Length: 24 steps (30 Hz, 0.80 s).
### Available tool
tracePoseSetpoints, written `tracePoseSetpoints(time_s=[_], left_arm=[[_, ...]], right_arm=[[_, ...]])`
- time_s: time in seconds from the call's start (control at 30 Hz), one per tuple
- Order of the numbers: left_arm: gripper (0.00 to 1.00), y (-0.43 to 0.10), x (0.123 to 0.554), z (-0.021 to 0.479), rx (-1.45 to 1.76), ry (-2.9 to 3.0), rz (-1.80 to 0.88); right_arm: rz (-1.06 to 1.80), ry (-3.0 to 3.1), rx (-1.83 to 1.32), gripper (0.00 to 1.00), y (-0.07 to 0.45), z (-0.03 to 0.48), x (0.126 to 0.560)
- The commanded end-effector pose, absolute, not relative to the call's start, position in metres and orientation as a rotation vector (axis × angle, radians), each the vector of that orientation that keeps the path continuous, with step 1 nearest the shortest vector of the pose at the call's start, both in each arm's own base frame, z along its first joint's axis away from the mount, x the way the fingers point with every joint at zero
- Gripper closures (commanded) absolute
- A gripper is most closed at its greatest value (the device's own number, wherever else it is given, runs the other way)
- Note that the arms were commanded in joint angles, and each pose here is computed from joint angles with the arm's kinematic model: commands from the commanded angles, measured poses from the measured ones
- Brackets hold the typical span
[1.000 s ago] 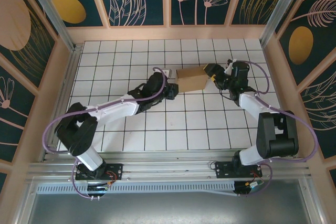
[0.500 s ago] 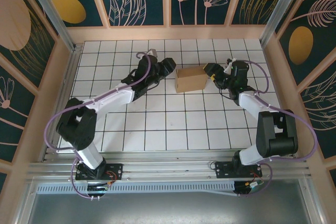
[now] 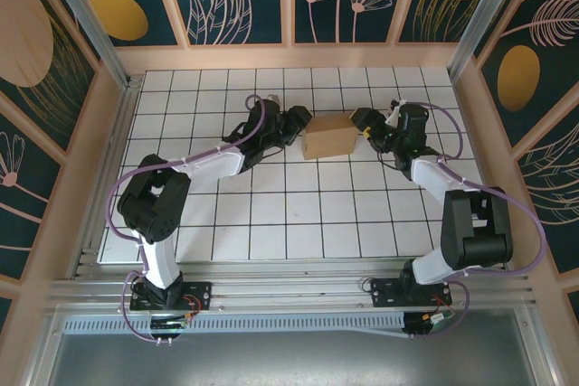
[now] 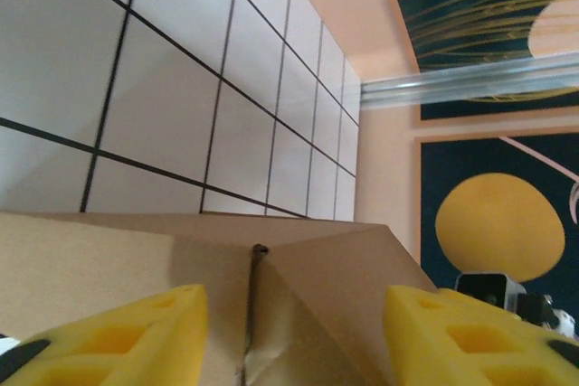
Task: Fold the paper box
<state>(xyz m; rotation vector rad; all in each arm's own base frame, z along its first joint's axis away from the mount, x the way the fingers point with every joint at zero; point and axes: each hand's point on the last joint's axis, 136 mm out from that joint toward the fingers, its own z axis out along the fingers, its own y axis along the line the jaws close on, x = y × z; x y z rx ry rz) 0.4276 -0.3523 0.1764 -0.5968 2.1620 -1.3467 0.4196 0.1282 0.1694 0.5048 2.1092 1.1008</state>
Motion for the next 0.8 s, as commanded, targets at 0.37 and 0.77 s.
tracePoseSetpoints(time_s=[0.37,0.77], left_arm=[[0.64,-0.348,0.416,0.122,-0.653,2.297,-1.268],[0.65,-0.349,0.42,0.119,-0.585,2.325,-1.195]], right_arm=[[0.922,2.28,0.542,0.24,0.11,0.125,0.417],[0.898,2.186,0.393,0.16,0.094,0.195,0.442]])
